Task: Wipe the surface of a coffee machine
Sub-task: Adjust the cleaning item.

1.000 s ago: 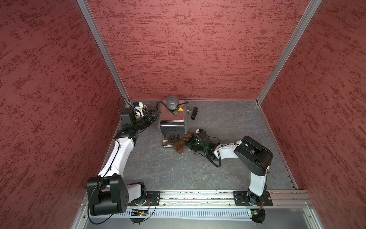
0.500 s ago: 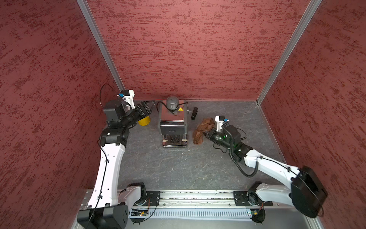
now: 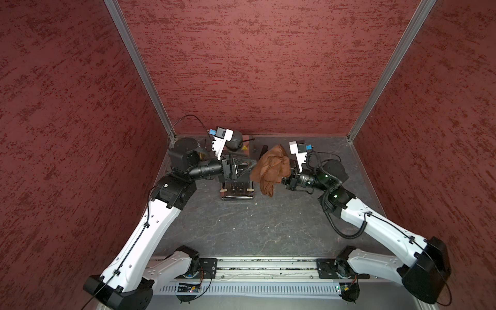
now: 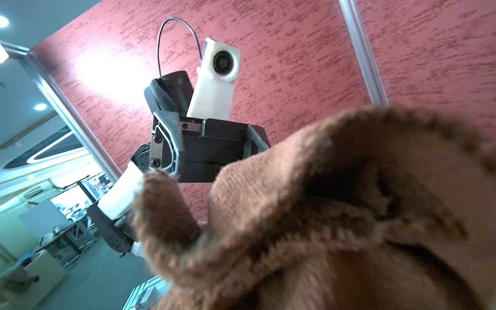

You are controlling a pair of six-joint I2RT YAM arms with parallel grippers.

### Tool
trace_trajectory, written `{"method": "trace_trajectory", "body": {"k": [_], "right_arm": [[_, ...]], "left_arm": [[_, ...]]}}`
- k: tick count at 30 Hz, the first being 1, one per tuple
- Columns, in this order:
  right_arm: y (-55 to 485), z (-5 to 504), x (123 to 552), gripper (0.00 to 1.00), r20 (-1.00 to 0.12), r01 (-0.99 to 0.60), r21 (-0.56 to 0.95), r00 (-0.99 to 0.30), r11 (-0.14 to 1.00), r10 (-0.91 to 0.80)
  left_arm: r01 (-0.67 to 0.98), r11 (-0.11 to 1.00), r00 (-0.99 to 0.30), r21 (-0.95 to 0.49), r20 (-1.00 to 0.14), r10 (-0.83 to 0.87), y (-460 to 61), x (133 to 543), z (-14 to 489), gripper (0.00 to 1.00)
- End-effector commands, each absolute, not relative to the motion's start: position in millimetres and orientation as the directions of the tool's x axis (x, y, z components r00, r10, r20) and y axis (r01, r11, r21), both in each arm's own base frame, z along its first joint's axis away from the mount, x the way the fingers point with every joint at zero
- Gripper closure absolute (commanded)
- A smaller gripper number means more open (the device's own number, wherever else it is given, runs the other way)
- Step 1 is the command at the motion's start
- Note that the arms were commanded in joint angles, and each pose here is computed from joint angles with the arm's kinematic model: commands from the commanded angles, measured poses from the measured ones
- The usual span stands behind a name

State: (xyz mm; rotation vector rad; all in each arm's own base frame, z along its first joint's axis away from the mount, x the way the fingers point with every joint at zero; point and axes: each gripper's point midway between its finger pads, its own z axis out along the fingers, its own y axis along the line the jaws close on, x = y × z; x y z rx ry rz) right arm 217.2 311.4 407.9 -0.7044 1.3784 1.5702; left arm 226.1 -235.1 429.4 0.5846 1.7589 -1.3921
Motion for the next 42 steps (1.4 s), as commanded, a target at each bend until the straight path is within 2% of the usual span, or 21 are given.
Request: {"method": "trace_trajectory", "body": {"k": [1, 5, 13, 17, 20, 24, 28, 31, 33, 35, 38, 40, 42], "right_arm": [[305.2, 435.3, 187.2, 0.97, -0.889, -0.932, 0.339, -0.361, -0.124, 0.282], [305.1, 440.7, 183.0, 0.94, -0.873, -0.919, 0.352, -0.391, -0.178, 0.29], [305.0, 439.4, 196.2, 0.94, -0.854, -0.911, 0.394, -0.411, -0.118, 0.319], [306.5, 438.0, 202.2, 0.94, -0.848, -0.905, 0.415, -0.423, -0.096, 0.319], [306.0, 438.7, 204.0, 0.94, -0.843, -0.901, 0.425, -0.428, -0.086, 0.326], [305.8, 439.3, 207.6, 0.94, -0.835, -0.894, 0.442, -0.44, -0.072, 0.331], [305.9, 437.4, 211.0, 0.94, -0.828, -0.887, 0.457, -0.449, -0.058, 0.335], [305.9, 437.7, 211.7, 0.93, -0.824, -0.884, 0.464, -0.455, -0.058, 0.339], [304.5, 438.5, 212.9, 0.84, -0.822, -0.884, 0.466, -0.452, -0.048, 0.347], [301.8, 437.1, 216.3, 0.67, -0.82, -0.882, 0.471, -0.445, -0.016, 0.36], [295.8, 429.7, 228.1, 0.47, -0.82, -0.863, 0.497, -0.433, 0.088, 0.374], [290.5, 425.4, 233.1, 0.42, -0.831, -0.856, 0.493, -0.41, 0.156, 0.377], [285.2, 420.9, 238.9, 0.4, -0.838, -0.842, 0.494, -0.394, 0.219, 0.377]], "left_arm": [[0.803, 0.201, -0.554, -0.561, -0.827, -0.095, -241.7, 210.7, 434.8, 0.26], [0.806, 0.144, -0.572, -0.574, -0.818, -0.062, -249.3, 202.6, 426.7, 0.32], [0.825, 0.02, -0.565, -0.565, -0.825, 0.002, -261.8, 181.2, 427.0, 0.37], [0.821, 0.005, -0.571, -0.571, -0.82, 0.036, -270.7, 178.2, 421.1, 0.45], [0.817, 0.028, -0.577, -0.577, -0.815, 0.052, -276.3, 181.8, 413.6, 0.46], [0.813, 0.046, -0.582, -0.58, -0.811, 0.054, -279.4, 186.9, 408.5, 0.6], [0.815, 0.057, -0.579, -0.577, -0.814, 0.044, -280.2, 190.3, 408.5, 0.82], [0.82, 0.058, -0.571, -0.569, -0.82, 0.035, -279.5, 190.5, 411.7, 0.89], [0.825, 0.078, -0.562, -0.559, -0.827, 0.018, -277.6, 192.9, 414.2, 0.94], [0.826, 0.116, -0.554, -0.551, -0.833, -0.011, -273.2, 198.4, 416.3, 1.0], [0.813, 0.191, -0.547, -0.55, -0.834, -0.074, -260.3, 210.6, 419.2, 1.0], [0.795, 0.227, -0.547, -0.563, -0.826, -0.133, -246.3, 220.1, 422.1, 1.0], [0.769, 0.263, -0.547, -0.583, -0.813, -0.2, -228.2, 229.8, 425.7, 1.0]]}}
